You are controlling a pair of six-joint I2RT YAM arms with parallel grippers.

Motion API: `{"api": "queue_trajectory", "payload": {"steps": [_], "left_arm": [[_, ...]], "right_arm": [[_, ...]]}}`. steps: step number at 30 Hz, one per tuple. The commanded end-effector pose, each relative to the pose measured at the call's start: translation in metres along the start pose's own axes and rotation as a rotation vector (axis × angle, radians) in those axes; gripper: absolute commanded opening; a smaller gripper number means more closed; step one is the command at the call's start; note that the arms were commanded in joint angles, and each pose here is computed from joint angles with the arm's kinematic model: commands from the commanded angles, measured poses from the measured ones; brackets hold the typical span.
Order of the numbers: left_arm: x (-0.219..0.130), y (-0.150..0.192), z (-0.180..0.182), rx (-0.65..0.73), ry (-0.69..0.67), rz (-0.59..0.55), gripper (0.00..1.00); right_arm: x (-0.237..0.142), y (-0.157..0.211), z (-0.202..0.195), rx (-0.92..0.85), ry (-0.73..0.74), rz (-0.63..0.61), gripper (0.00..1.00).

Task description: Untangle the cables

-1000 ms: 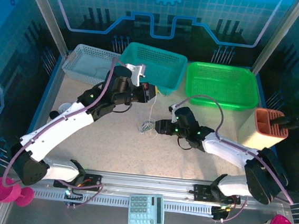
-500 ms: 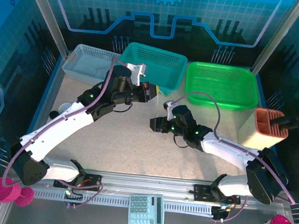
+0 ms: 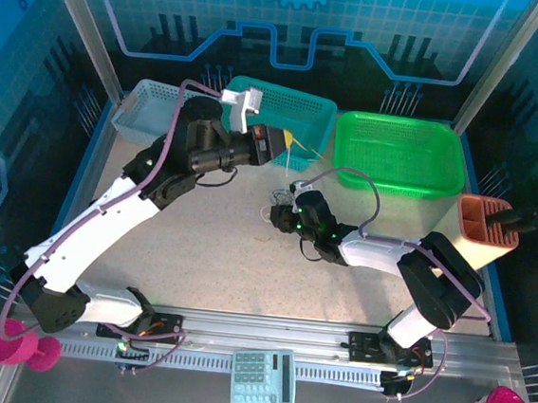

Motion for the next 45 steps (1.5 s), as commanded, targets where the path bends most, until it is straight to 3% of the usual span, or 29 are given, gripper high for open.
{"api": "queue_trajectory", "payload": {"steps": [1, 9, 21, 29, 38, 45], "left_arm": [[-0.012, -0.028, -0.028, 0.047, 0.082, -0.068, 0.00], [-0.022, -0.068, -0.053, 0.117, 0.120, -0.158, 0.00], [-0.056, -0.123, -0.067, 0.179, 0.122, -0.328, 0.00], [-0.069, -0.149, -0.077, 0.215, 0.129, -0.391, 0.00], [-0.054, -0.147, -0.060, 0.226, 0.082, -0.370, 0.00], [-0.041, -0.141, -0.042, 0.236, 0.053, -0.331, 0.00]], "right_arm": [[0.002, 0.014, -0.016, 0.028, 0.057, 0.007, 0.35], [0.004, 0.030, -0.030, 0.041, 0.096, 0.047, 0.13], [0.011, 0.058, -0.051, 0.069, 0.165, 0.129, 0.13], [0.011, 0.072, -0.062, 0.102, 0.181, 0.148, 0.18], [0.006, 0.071, -0.060, 0.100, 0.173, 0.144, 0.21], [-0.003, 0.060, -0.047, 0.102, 0.128, 0.148, 0.42]]}}
Point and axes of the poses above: each hand's point on the last joint's axis, 136 mm out from that joint toward the fingers, its own x axis out along the fingers, its own z axis along the line the jaws close on, y = z × x, the point moved 5 cm from there along -x, back along the fingers, and after that the axes turned 4 degrees about x, right-handed, at the moved point
